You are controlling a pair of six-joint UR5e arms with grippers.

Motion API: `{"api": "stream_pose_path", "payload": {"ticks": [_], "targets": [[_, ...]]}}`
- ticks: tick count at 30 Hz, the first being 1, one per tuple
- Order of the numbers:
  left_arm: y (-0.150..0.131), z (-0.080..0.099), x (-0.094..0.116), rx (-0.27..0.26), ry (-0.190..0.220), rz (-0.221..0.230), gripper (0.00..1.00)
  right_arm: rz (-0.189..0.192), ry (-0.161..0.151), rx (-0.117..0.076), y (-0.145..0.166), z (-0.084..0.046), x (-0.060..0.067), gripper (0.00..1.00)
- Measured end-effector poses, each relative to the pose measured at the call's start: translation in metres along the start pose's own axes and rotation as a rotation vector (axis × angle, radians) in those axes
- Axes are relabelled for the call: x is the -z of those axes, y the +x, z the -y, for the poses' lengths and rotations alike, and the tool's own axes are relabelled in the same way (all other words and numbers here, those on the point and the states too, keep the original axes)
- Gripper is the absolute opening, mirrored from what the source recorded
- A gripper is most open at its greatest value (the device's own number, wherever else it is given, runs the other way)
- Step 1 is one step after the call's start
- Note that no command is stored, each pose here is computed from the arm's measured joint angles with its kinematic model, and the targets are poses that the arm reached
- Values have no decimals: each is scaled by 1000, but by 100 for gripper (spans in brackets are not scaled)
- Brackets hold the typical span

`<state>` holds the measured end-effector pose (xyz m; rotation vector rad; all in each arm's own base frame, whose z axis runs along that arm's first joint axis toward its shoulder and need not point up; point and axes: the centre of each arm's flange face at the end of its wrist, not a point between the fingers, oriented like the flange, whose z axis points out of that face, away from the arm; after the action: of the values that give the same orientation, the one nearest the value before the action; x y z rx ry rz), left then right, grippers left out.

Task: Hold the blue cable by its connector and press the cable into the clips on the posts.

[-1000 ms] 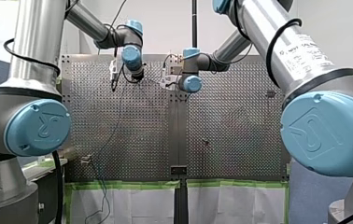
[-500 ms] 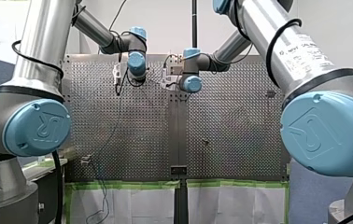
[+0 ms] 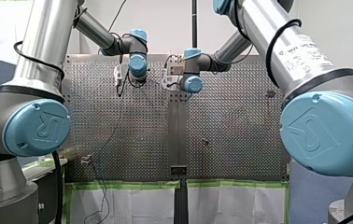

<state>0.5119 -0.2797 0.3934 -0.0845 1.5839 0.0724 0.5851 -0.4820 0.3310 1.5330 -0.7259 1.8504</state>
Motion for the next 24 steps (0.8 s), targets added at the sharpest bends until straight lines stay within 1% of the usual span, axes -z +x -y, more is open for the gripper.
{"api": "stream_pose_path", "payload": {"ticks": [1,2,3,4,5,6,8,9,10,11,12,13,14,15,16,17,18,19,20,21,22,24], "targets": [[0,0,0,0,-3,2,100,0,0,0,0,0,0,0],[0,0,0,-1,-7,3,96,0,0,0,0,0,0,0],[0,-1,0,-3,-14,3,96,0,-1,0,0,0,0,0],[0,-1,0,-6,-18,4,87,1,-1,0,-1,0,0,0],[0,-2,0,-9,-22,4,81,1,-1,0,-1,0,0,0],[0,-2,0,-14,-27,4,81,2,-1,0,-1,0,0,0],[0,-2,1,-19,-34,4,67,2,-2,0,-1,0,0,0],[0,-2,1,-21,-39,4,67,2,-2,0,-2,-1,0,0],[0,-2,2,-22,-43,3,62,3,-2,0,-2,-1,0,0],[0,-2,2,-22,-47,3,45,3,-2,0,-2,-1,0,0],[0,-2,2,-23,-51,3,45,3,-2,0,-2,-1,0,0],[0,-2,3,-23,-53,3,39,3,-2,0,-2,-1,0,0],[0,-1,3,-23,-54,3,29,3,-2,0,-3,-1,0,0],[0,-1,4,-24,-54,3,29,4,-2,0,-3,-1,0,0],[0,-1,4,-24,-54,3,21,4,-2,0,-3,-1,0,0],[0,0,4,-24,-54,2,16,4,-2,0,-3,0,0,0],[0,0,5,-24,-53,2,16,5,-1,0,-4,0,0,0],[0,1,5,-24,-52,2,11,5,-1,0,-4,0,0,0],[0,1,5,-25,-51,2,4,5,-1,0,-4,0,0,0],[0,2,6,-26,-51,2,4,6,-1,0,-4,0,0,0],[0,2,6,-27,-50,2,0,6,-1,0,-5,0,0,0],[0,3,7,-28,-48,2,0,7,0,0,-5,0,0,0]]}}
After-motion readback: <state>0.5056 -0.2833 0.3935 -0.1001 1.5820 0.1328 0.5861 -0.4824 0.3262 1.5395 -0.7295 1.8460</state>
